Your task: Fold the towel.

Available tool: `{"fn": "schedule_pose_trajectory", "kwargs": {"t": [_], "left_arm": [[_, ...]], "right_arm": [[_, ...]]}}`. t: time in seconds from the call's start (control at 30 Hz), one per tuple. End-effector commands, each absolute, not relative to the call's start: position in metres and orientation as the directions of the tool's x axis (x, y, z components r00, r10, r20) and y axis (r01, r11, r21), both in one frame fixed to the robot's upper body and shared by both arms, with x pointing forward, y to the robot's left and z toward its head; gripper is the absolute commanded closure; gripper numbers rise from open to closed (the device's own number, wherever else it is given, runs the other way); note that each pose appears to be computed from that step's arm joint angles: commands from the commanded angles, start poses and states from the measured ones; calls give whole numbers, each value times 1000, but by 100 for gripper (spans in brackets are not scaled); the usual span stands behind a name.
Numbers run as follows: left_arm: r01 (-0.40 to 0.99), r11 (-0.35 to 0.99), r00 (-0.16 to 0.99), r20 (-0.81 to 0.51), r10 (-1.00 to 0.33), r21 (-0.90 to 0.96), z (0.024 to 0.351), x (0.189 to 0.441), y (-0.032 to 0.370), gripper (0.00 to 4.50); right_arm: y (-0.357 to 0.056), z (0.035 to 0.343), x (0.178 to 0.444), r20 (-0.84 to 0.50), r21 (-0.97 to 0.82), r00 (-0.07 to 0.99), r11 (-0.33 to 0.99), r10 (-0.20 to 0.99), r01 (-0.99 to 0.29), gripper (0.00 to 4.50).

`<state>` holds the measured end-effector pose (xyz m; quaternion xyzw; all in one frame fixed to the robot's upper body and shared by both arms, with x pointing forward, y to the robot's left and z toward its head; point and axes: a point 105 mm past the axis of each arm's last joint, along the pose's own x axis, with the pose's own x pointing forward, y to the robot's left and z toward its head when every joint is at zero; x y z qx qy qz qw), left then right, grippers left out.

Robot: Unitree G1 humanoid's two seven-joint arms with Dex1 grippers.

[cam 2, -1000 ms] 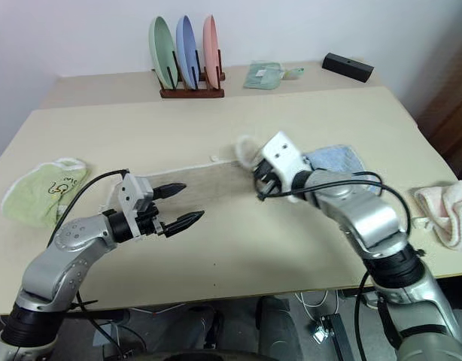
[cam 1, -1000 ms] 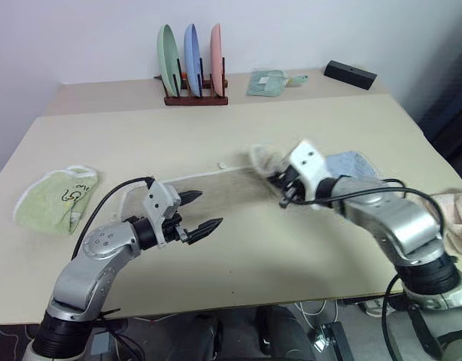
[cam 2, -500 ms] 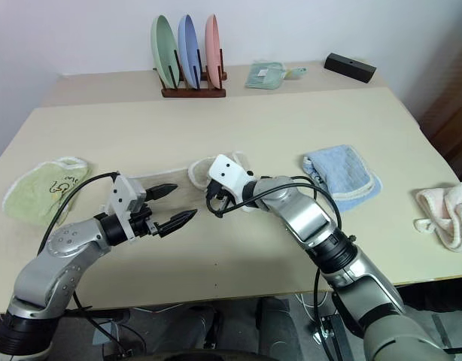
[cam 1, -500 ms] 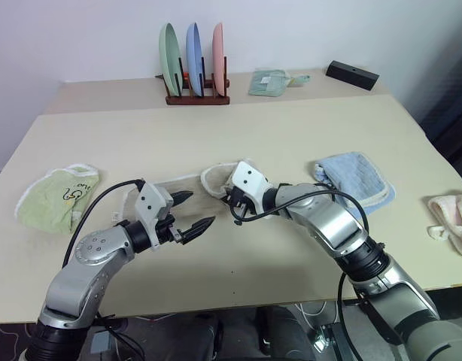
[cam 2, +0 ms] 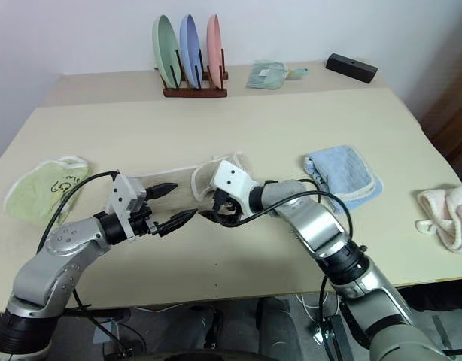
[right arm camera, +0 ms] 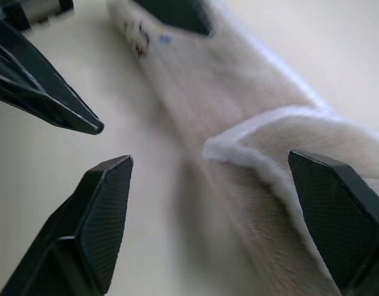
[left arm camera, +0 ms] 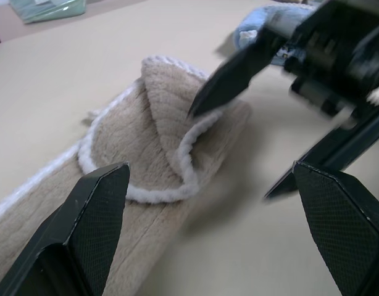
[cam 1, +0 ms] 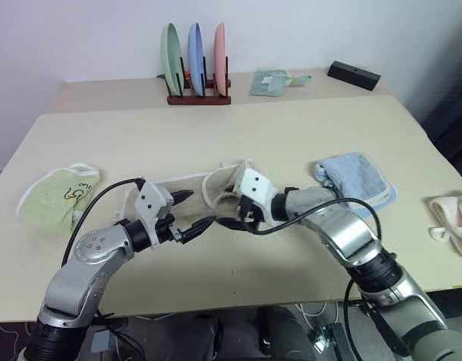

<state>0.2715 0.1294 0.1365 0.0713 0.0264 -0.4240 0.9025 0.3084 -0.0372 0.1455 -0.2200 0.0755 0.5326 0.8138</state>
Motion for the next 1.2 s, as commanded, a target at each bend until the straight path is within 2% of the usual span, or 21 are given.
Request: {"fn": "schedule_pose_trajectory", "kwargs": {"t": [0.03,0.1,0.17,0.23,0.3,0.37,0.53,0.9,1.1,1.2], "left_arm": [[752,646,657,-84,-749,129,145,271,136,20],[741,659,670,-85,-737,128,145,271,140,20],[735,667,678,-87,-730,127,145,271,143,20],[719,683,695,-88,-714,131,145,272,148,20],[641,754,767,-101,-633,141,143,278,176,20],[597,787,802,-125,-584,159,141,278,198,20],[571,802,821,-145,-553,176,142,275,214,20],[567,810,823,-146,-549,151,136,268,209,20],[565,812,824,-148,-547,149,135,267,208,20],[563,813,826,-149,-544,148,134,267,208,20]], "right_arm": [[-59,179,308,-222,-231,457,409,861,-883,100],[-82,186,317,-185,-177,526,498,830,-849,159],[-95,185,323,-190,-182,567,539,802,-823,263],[-110,175,332,-240,-220,627,587,741,-779,359],[-126,154,347,-322,-355,701,606,636,-712,445],[-122,143,353,-345,-416,707,575,617,-705,445],[-104,129,360,-358,-475,692,515,627,-713,445],[-54,154,363,-257,-531,639,447,725,-720,445],[-62,154,365,-286,-590,651,406,703,-698,445],[-86,154,367,-321,-637,686,387,653,-667,445]]}}
